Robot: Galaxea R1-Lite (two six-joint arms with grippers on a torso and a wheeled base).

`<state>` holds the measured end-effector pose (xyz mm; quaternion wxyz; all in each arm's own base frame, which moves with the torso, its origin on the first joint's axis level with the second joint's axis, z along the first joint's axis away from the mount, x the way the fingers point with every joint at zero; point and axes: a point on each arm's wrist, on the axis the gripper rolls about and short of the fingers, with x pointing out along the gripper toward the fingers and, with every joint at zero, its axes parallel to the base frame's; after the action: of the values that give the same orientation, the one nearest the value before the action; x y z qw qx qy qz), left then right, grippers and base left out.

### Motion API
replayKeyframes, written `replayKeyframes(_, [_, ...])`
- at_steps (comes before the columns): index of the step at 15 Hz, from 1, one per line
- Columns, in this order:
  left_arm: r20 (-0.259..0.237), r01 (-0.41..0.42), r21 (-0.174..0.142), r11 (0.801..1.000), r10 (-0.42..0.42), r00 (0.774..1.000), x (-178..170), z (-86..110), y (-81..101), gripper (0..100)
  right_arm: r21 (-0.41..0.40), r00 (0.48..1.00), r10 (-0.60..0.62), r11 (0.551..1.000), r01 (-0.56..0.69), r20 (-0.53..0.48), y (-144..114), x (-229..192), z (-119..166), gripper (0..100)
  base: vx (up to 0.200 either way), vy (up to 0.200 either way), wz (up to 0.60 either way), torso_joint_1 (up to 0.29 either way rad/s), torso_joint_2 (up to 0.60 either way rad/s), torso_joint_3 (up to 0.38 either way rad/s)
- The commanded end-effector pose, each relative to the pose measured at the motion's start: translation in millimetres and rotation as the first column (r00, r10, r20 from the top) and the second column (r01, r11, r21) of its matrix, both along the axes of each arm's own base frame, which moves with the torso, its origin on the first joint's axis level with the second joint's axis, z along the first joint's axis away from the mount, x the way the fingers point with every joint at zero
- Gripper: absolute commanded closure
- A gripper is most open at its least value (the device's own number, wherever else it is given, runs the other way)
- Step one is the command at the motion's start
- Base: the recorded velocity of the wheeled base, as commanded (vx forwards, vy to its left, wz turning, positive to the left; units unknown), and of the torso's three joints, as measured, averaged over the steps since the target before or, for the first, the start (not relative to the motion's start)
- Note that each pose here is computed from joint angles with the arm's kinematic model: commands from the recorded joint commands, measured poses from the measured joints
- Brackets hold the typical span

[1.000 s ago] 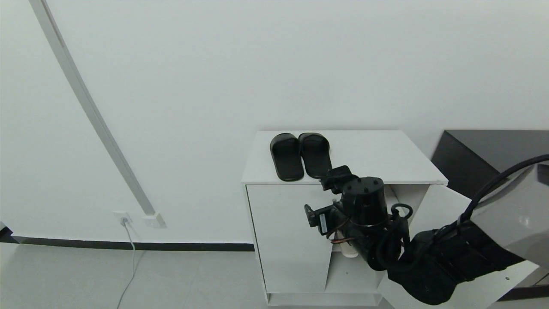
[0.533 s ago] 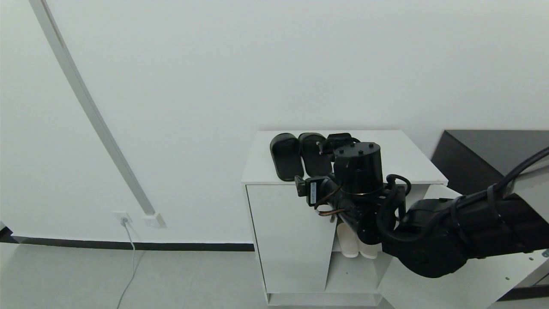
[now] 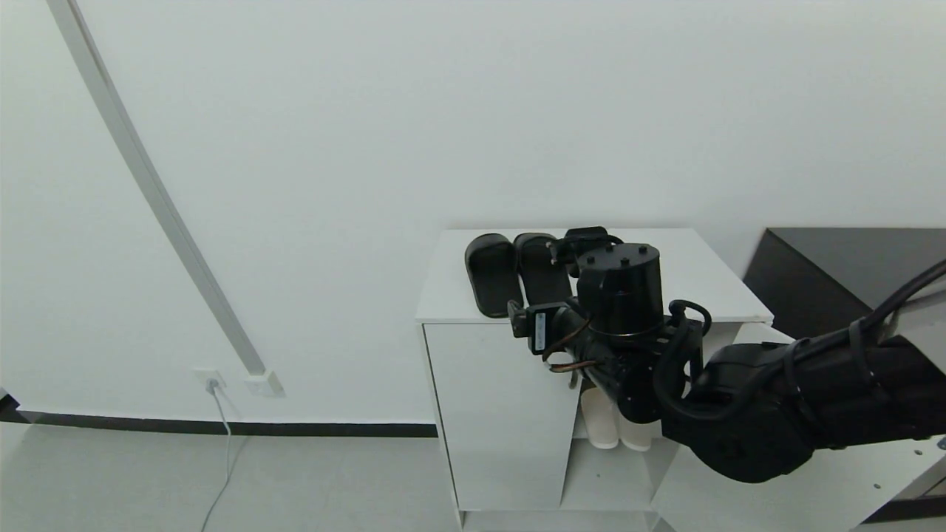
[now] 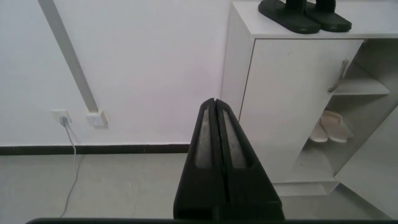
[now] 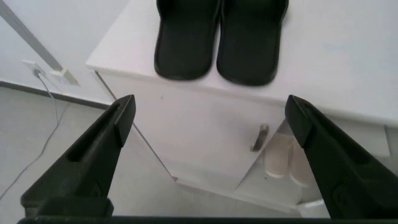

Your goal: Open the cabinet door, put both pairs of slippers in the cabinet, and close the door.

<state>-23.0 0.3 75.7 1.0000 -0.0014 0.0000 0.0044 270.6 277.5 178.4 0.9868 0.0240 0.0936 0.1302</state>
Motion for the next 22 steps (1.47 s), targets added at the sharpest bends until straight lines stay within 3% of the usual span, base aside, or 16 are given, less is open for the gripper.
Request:
replayKeyframes(1, [-0.002,0.0,0.0,1.0,0.0,1.0,0.1,-0.1,0.0,100,-0.001,1.0,0.0,1.0,0.0,-0.001,-0.3,-0.3,0.0,0,0.2,0.0,0.0,-0.002,-0.01,0.012])
replayKeyframes(7, [-0.002,0.0,-0.002,1.0,0.0,1.0,0.1,-0.1,0.0,100,-0.013,1.0,0.001,1.0,-0.001,-0.008,-0.6,-0.6,-3.7,0,0.2,0.0,0.0,0.007,0.0,0.001])
replayKeyframes(12, [-0.002,-0.002,-0.003,1.0,0.002,1.0,0.1,-0.1,0.0,100,-0.003,1.0,0.003,1.0,-0.003,-0.003,1.7,0.6,-6.6,0,0.0,0.0,0.0,0.0,0.0,0.0])
replayKeyframes(22, [-0.001,-0.004,-0.005,1.0,0.004,1.0,0.1,-0.1,0.1,100,-0.015,1.0,-0.005,1.0,0.005,-0.009,31.4,40.3,-53.2,0,0.0,0.0,0.0,0.0,0.0,0.0])
